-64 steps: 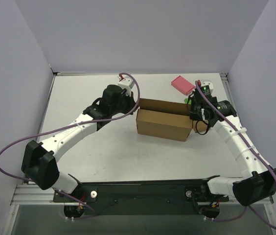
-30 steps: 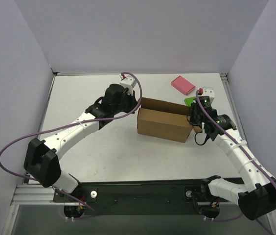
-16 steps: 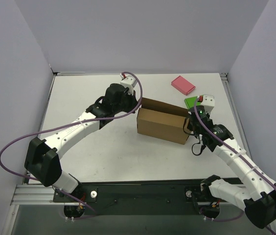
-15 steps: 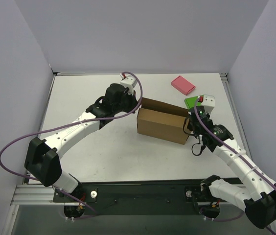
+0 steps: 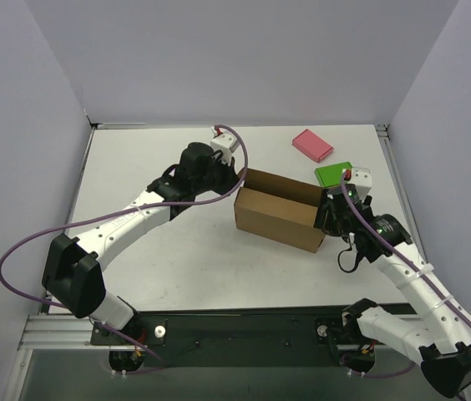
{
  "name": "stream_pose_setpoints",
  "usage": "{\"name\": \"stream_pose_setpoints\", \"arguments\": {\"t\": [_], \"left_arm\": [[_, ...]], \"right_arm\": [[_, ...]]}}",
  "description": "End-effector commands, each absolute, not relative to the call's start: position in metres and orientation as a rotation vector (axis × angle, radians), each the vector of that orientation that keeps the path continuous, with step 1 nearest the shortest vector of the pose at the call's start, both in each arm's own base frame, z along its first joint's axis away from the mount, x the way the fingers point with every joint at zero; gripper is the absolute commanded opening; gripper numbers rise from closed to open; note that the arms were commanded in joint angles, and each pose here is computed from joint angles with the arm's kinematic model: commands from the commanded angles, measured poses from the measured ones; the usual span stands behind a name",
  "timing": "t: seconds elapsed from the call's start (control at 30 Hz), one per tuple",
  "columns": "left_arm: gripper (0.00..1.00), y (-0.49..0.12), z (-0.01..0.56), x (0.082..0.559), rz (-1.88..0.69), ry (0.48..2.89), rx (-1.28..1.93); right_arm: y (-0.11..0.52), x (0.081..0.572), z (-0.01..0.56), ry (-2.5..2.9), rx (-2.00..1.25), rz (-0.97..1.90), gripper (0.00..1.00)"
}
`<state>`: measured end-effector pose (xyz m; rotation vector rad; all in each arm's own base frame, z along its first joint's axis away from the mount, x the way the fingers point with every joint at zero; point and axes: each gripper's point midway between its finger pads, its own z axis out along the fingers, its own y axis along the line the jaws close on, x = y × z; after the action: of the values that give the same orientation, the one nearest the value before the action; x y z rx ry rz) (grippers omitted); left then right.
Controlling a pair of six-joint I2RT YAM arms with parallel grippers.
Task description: Fold the paper box
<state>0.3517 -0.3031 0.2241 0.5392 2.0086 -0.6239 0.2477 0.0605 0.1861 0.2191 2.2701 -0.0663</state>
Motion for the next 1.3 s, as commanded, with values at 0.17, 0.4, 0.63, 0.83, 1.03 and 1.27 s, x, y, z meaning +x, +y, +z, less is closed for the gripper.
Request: {"name": "stream_pose_setpoints", "arguments": {"t": [0.17,0.4,0.63,0.83,1.03,1.27], "left_arm": [[0.00,-0.300,0.184,0.328,-0.609,2.149,0.660],[0.00,-0.300,0.186,0.329,-0.606,2.146,0.662],[0.00,-0.300,0.187,0.329,-0.607,2.145,0.662],[0.00,-0.300,0.187,0.329,-0.607,2.145,0.662],[0.00,-0.302,0.187,0.326,-0.612,2.146,0.664],[0.00,-0.304,0.184,0.325,-0.606,2.152,0.664]], "right_arm": [[0.051,0.250,0.226,2.257,0.148,-0.106,0.72],[0.043,0.265,0.238,2.251,0.088,-0.161,0.66],[0.046,0.268,0.225,2.299,0.058,-0.170,0.49],[0.046,0.269,0.219,2.326,0.043,-0.193,0.30],[0.059,0.274,0.224,2.335,0.058,-0.102,0.01],[0.074,0.277,0.225,2.380,0.107,0.006,0.00]]}}
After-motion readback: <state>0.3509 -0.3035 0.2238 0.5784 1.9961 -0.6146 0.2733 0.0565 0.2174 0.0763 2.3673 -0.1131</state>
